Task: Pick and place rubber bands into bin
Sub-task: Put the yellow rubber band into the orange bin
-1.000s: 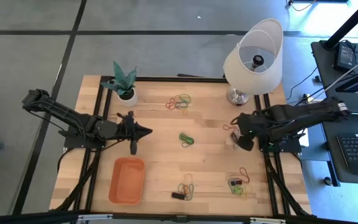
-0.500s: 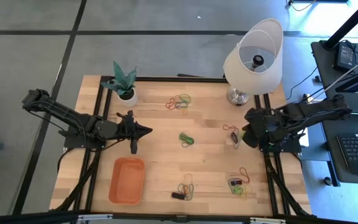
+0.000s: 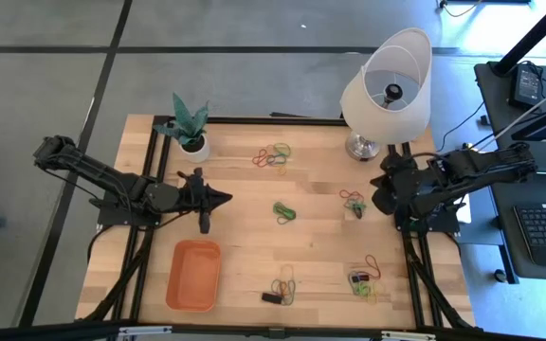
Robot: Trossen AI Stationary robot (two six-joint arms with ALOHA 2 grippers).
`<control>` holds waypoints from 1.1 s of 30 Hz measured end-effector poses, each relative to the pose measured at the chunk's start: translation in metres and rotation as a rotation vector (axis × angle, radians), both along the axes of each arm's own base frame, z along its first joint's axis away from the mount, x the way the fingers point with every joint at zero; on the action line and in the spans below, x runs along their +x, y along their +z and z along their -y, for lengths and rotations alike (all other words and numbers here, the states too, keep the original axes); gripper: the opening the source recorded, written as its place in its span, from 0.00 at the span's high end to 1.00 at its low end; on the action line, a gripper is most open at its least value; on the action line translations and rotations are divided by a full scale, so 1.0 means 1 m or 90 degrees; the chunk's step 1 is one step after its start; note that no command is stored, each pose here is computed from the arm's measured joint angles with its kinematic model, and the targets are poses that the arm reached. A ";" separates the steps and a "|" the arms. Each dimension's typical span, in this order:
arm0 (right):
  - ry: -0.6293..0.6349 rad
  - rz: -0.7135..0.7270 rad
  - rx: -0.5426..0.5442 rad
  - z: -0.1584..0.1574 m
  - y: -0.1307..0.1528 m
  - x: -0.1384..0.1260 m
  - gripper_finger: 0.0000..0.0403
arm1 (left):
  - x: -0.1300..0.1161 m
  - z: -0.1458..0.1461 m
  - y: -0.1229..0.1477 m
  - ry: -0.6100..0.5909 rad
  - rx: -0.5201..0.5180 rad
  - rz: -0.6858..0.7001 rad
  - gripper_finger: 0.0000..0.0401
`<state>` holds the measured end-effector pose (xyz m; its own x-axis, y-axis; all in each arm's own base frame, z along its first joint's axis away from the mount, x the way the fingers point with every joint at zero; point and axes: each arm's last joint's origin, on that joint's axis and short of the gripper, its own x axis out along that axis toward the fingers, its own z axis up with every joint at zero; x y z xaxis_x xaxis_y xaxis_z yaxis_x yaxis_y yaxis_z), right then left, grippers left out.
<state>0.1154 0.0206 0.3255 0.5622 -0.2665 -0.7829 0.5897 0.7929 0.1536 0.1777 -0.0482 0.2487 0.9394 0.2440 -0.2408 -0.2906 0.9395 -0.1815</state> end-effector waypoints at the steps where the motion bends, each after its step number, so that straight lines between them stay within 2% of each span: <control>1: 0.018 -0.002 0.010 -0.001 0.000 0.000 1.00 | 0.000 0.000 0.000 0.000 0.000 0.000 0.99; 9: -0.041 -0.039 -0.021 0.002 -0.004 -0.002 1.00 | 0.000 0.000 0.000 0.001 0.000 0.000 0.99; 13: -0.039 -0.051 -0.013 0.001 -0.006 -0.001 1.00 | 0.000 0.000 0.000 0.001 0.000 0.000 0.99; 20: -0.018 -0.132 0.069 -0.006 -0.023 0.009 1.00 | 0.000 0.000 0.000 0.001 0.000 0.000 0.99; 25: -0.037 -0.234 0.108 -0.010 -0.056 0.014 1.00 | 0.000 0.000 0.000 0.001 0.000 0.000 0.99; 28: -0.048 -0.295 0.155 -0.013 -0.079 0.014 1.00 | 0.000 0.000 0.000 0.001 0.000 0.000 0.99; 33: -0.017 -0.302 0.248 -0.019 -0.103 0.019 1.00 | 0.000 0.000 0.000 0.001 0.000 0.000 0.99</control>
<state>0.1343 0.0397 0.2222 0.1261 0.0807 -0.9887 0.6834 0.7153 0.1456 0.1777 -0.0482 0.2486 0.9390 0.2458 -0.2407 -0.2923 0.9390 -0.1813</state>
